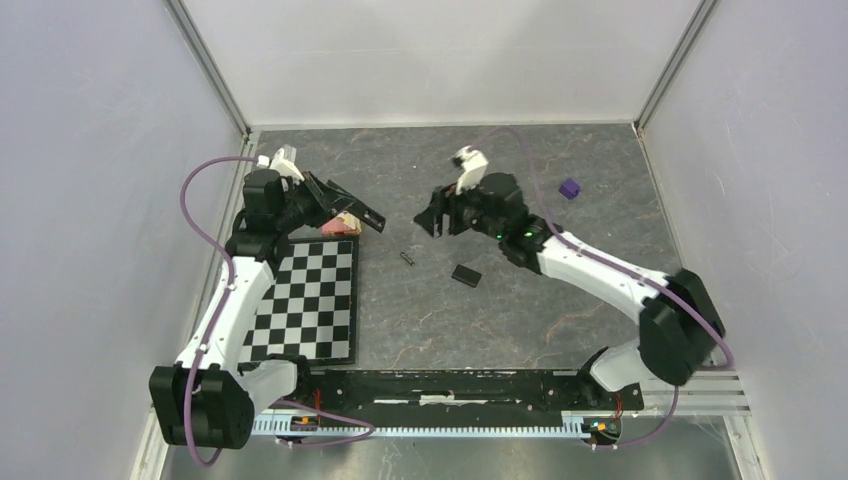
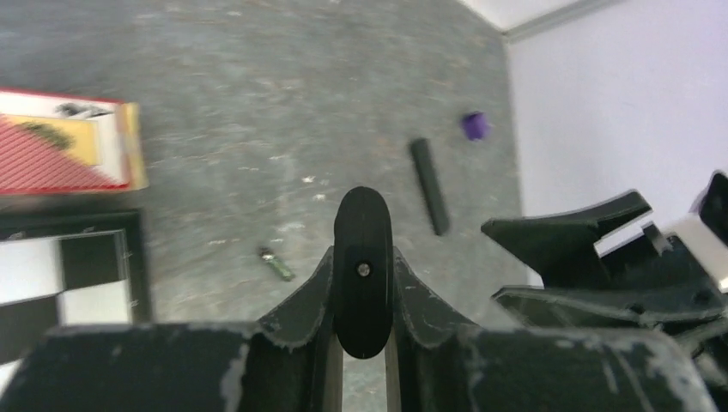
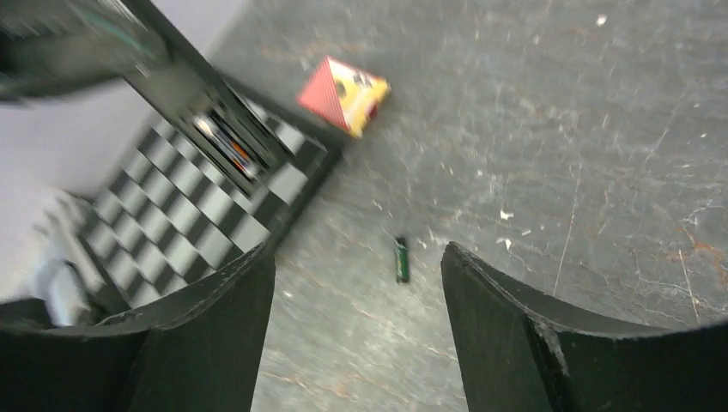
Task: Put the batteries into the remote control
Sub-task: Load the battery into the remote control, then pick up the battery from the center of the board.
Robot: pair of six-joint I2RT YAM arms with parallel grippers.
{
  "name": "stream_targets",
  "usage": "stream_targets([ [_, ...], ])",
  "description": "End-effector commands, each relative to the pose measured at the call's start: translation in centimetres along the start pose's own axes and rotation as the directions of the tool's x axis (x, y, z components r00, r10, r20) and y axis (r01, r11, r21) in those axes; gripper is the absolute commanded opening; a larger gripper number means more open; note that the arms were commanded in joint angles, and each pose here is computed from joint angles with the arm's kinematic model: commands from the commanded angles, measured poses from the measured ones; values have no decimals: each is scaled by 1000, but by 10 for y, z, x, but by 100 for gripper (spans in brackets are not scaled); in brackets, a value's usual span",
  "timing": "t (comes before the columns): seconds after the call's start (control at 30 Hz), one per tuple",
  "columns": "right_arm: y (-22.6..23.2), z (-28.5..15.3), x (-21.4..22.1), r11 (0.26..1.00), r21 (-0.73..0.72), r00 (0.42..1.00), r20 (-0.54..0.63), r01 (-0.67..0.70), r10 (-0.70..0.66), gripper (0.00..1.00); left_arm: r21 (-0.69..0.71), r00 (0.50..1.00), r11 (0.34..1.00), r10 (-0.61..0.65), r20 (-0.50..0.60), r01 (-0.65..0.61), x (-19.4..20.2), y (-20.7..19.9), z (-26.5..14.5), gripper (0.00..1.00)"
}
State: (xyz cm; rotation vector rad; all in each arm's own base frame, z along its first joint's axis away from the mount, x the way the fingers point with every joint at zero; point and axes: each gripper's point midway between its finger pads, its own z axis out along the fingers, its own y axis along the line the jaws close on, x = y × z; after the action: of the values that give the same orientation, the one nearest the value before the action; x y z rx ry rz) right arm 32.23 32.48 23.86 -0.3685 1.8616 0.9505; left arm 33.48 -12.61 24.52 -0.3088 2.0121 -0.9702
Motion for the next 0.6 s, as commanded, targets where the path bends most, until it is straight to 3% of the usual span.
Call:
stream_targets([
  [0.0, -25, 21, 62, 946, 118, 926, -271, 303, -263, 75, -230, 993, 971, 88, 77, -68, -16, 33, -20, 2],
  [0.1, -28, 38, 92, 920, 131, 878, -373, 370, -300, 71, -253, 990, 965, 94, 109, -64, -22, 33, -26, 2],
  [0.37, -17, 68, 140, 886, 24, 787, -472, 463, -398, 60, -264, 984, 961, 121, 131, -83, -26, 28, -37, 2],
  [0.57, -27, 85, 161, 882, 49, 772, -509, 469, -382, 47, -245, 985, 966, 116, 126, -82, -25, 25, -35, 2],
])
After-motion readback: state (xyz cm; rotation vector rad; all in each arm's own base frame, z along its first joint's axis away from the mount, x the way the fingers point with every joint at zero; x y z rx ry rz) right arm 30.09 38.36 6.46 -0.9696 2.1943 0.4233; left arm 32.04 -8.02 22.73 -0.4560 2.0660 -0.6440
